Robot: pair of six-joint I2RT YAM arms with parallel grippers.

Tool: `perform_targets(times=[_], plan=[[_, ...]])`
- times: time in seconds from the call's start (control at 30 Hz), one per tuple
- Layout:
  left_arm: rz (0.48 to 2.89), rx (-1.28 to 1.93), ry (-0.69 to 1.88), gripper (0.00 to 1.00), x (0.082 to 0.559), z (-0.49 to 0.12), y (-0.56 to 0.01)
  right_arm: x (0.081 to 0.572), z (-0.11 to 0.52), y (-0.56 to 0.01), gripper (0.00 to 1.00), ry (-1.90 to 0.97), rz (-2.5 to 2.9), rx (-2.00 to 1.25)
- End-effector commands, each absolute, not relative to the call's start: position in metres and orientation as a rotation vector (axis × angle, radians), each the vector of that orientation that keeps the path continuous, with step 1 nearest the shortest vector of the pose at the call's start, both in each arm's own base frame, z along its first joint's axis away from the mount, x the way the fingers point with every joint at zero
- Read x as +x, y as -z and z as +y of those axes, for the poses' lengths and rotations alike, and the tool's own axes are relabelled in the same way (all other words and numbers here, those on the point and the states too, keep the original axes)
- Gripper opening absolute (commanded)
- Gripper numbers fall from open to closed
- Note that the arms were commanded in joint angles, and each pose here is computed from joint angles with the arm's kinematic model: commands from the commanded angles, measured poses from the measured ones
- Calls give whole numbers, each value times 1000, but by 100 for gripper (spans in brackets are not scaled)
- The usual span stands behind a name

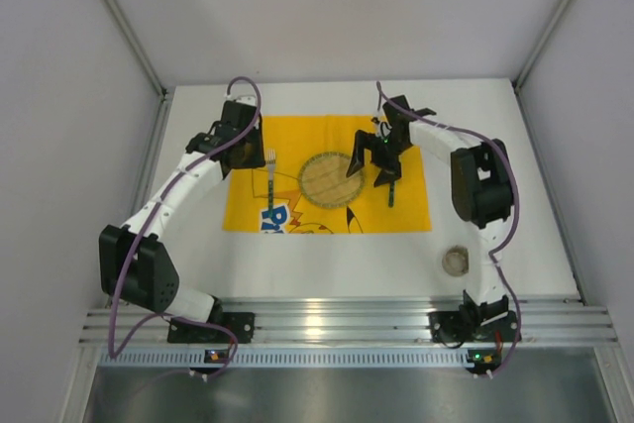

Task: Set the dinner table for one person

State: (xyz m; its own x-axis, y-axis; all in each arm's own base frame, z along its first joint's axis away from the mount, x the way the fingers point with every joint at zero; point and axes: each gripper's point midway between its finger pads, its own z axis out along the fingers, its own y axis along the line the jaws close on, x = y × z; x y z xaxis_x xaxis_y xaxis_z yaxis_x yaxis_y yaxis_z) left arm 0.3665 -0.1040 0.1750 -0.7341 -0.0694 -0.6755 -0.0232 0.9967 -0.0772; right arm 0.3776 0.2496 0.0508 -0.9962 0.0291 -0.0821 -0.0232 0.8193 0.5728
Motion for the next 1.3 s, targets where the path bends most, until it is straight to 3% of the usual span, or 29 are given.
perform_targets(times=[0.0, 0.13, 0.33, 0.4, 0.57, 0.63, 0.73, 0.83, 0.9, 1.13, 1.27], plan=[[2335, -51, 109, 36, 377, -107, -198, 381, 228, -95, 100, -776, 2812, -81], [2328, -51, 114, 36, 373, -106, -196, 364, 161, -123, 100, -543, 2763, 40], [2358, -43, 160, 35, 363, -112, -178, 314, 2, -108, 100, -295, 2676, 729], [2362, -37, 175, 35, 364, -115, -174, 291, -18, -108, 100, -205, 2649, 838], [2374, -26, 204, 34, 370, -122, -168, 240, -15, -77, 100, -333, 2651, 1247], [2373, -16, 225, 33, 374, -127, -169, 232, -7, -79, 100, -427, 2672, 1213], [2367, -9, 235, 33, 377, -130, -170, 213, -24, -87, 100, -218, 2719, 1176], [2371, -8, 240, 33, 380, -131, -164, 198, -20, -84, 100, -190, 2744, 1182], [2385, -11, 250, 32, 379, -133, -159, 188, -16, -77, 96, -191, 2762, 1204], [2401, -8, 250, 31, 379, -134, -153, 168, -4, -74, 67, -186, 2816, 1168], [2407, -5, 240, 31, 375, -132, -150, 156, 1, -72, 64, -179, 2844, 1158]])
